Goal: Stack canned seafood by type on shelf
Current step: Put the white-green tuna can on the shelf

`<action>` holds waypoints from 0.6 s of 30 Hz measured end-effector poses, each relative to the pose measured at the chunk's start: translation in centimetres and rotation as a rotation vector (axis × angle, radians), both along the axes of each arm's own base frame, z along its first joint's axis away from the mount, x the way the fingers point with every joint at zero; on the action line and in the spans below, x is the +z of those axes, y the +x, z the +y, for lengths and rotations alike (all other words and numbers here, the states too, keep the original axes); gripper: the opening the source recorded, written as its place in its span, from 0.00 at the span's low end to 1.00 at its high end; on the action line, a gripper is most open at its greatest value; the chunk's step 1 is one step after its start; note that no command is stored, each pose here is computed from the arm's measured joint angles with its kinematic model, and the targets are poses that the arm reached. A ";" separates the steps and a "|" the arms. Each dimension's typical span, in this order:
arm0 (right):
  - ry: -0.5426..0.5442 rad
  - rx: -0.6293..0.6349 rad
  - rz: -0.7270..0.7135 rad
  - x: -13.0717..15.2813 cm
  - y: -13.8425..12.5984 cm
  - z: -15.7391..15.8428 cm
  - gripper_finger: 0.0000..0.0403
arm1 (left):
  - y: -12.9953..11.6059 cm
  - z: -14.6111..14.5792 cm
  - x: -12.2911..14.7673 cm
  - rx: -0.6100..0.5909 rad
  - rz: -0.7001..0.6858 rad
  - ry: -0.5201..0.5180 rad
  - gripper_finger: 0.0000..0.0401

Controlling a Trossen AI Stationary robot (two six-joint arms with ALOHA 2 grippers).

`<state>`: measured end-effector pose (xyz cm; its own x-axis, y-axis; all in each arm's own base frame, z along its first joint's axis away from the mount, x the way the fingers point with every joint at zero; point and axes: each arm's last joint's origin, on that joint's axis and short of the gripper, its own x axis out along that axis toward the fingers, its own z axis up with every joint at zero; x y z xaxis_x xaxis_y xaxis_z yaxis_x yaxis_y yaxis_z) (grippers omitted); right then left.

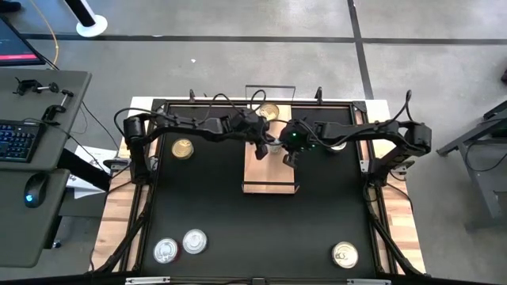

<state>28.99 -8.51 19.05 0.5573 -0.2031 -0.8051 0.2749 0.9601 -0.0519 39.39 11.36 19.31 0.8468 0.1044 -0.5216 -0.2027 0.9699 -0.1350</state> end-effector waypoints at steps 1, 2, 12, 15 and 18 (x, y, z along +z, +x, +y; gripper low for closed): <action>0.000 0.003 -0.008 -0.1 0.1 0.0 0.00 | 0.1 -0.1 0.1 -0.001 -0.008 0.000 0.00; 0.001 0.004 -0.011 -0.2 0.2 -0.1 0.00 | 0.1 -0.2 0.1 -0.004 -0.017 0.002 0.00; -0.007 0.030 0.040 0.0 0.2 -0.1 0.00 | 0.4 -0.7 0.3 -0.018 -0.039 0.005 0.00; -0.025 0.047 0.122 0.3 -0.2 -0.1 0.00 | 0.4 -0.7 0.4 -0.022 -0.048 0.007 0.00; -0.030 0.074 0.140 0.8 -0.1 -0.2 0.00 | 0.4 -0.6 0.4 -0.012 -0.044 0.011 0.00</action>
<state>28.88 -8.74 19.88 0.4542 -0.1909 -0.8702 0.1910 0.9749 -0.1142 39.78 10.72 19.71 0.8699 0.0998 -0.4830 -0.1856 0.9736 -0.1330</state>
